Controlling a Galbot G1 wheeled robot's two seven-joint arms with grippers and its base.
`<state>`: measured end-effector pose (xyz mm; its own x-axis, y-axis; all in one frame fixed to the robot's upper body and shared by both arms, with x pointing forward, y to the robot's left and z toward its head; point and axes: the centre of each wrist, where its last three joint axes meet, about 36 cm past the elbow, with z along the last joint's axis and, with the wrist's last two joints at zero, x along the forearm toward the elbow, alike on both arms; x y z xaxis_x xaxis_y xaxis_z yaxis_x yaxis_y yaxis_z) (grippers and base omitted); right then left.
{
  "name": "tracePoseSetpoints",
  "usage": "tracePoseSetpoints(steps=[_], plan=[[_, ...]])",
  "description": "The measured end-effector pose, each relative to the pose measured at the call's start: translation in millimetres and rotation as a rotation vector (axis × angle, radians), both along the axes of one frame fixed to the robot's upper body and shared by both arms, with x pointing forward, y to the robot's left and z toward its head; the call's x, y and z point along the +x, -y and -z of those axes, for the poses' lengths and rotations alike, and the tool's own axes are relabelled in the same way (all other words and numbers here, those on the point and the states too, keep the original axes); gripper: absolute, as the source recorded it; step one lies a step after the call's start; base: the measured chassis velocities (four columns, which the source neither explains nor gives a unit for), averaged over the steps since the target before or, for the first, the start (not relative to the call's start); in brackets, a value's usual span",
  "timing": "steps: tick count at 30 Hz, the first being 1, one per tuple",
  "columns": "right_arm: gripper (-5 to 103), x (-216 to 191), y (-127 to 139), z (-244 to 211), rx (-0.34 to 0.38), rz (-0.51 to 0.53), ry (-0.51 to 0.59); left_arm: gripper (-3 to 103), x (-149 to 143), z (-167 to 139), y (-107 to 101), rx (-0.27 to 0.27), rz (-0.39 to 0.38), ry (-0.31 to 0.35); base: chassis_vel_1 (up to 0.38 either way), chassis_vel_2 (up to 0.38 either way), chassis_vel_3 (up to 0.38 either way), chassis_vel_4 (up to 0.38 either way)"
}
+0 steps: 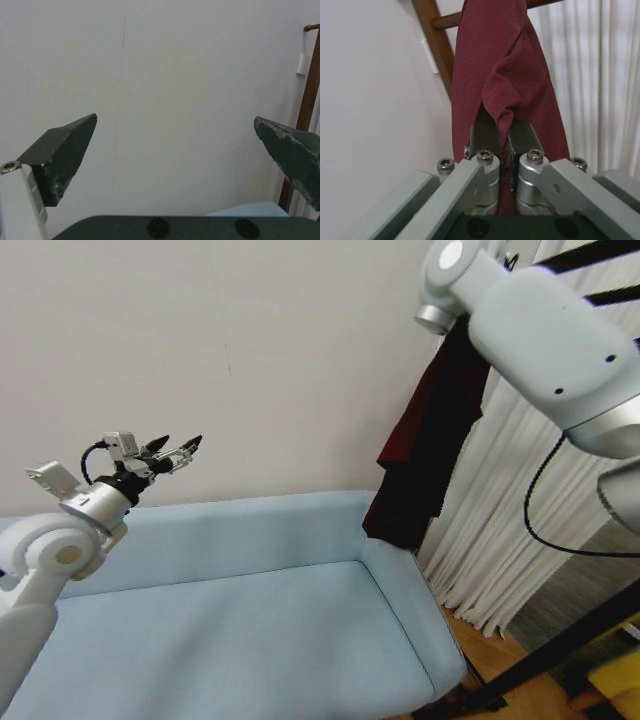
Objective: Pick up the clothes from the sofa and hang them on the clothes hanger.
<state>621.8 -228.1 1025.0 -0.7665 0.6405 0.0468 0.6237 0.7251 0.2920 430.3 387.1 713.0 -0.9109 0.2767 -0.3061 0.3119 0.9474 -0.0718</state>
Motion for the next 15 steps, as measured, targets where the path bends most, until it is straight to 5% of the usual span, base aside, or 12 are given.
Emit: tracePoseSetpoints(steps=[15], plan=[[2,36,82,22,-0.030,0.151,-0.027,100,9,27,10,-0.049,0.033,-0.069,0.000,0.000,0.000,0.000]])
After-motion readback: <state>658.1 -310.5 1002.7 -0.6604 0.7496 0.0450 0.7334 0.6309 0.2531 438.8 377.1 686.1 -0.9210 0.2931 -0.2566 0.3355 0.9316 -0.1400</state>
